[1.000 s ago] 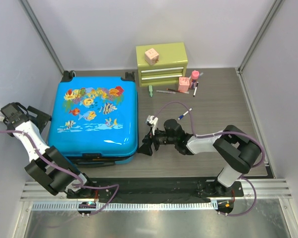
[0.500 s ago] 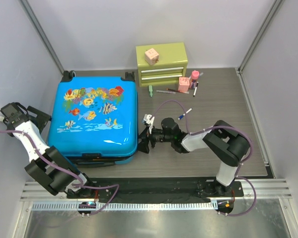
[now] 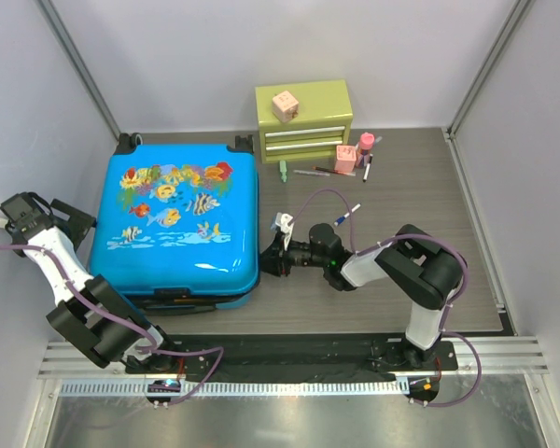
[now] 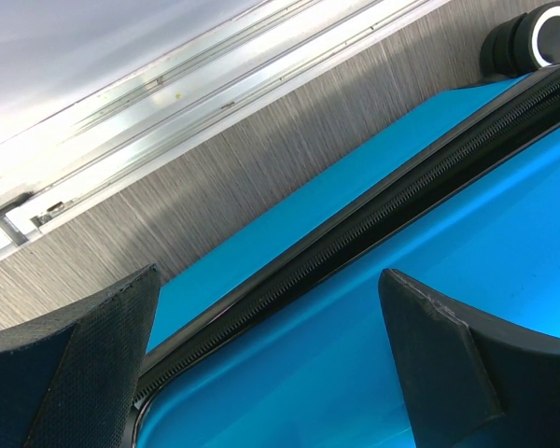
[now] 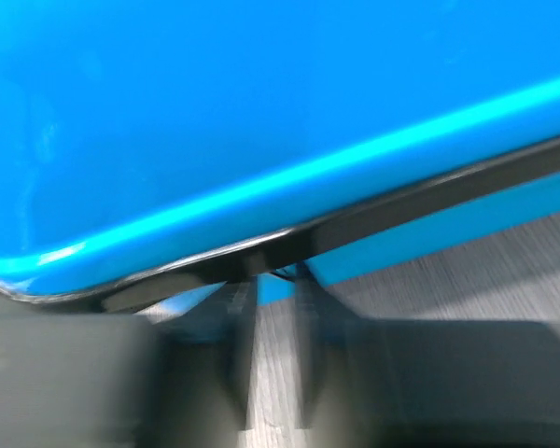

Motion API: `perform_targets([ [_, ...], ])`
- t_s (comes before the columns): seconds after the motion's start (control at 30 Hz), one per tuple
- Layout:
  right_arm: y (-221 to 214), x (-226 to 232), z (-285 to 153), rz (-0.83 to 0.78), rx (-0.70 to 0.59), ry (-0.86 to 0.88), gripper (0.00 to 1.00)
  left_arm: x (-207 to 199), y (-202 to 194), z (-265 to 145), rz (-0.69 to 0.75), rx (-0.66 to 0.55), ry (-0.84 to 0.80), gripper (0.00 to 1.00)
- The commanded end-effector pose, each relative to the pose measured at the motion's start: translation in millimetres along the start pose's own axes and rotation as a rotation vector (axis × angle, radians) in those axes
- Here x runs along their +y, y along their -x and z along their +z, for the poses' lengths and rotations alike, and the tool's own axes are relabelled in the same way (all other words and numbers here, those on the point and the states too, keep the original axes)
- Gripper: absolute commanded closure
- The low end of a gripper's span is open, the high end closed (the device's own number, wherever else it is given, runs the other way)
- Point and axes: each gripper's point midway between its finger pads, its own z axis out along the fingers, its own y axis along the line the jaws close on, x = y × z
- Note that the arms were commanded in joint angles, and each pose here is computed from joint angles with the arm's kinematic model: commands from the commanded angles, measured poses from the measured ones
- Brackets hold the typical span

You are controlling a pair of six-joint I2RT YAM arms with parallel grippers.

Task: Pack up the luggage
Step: Zip the luggage at the center of the board.

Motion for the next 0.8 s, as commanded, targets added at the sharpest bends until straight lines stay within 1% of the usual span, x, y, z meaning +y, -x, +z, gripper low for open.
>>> perform_targets([
  [0.0, 55.5, 21.9, 4.5, -0.076, -0.178, 0.080, 0.98, -4.7, -24.9, -6.6, 0.038, 0.096, -0.035, 0.00],
  [0.07, 57.2, 25.5, 1.4, -0.069, -0.198, 0.088, 0.98, -5.5, -24.5, -7.7, 0.038, 0.096, -0.038, 0.00],
  [0.3, 36.0, 40.0, -12.5, -0.045, -0.147, 0.091, 0.99, -9.5, -23.7, -10.2, 0.022, 0.092, -0.054, 0.00],
  [0.5, 24.4, 66.0, -12.8, -0.045, -0.115, 0.121, 0.98, -11.6, -24.5, -11.4, 0.016, 0.093, -0.063, 0.00],
  [0.77, 16.6, 85.5, -14.1, -0.040, -0.091, 0.133, 0.98, -13.0, -21.6, -13.5, 0.007, 0.084, -0.065, 0.00],
])
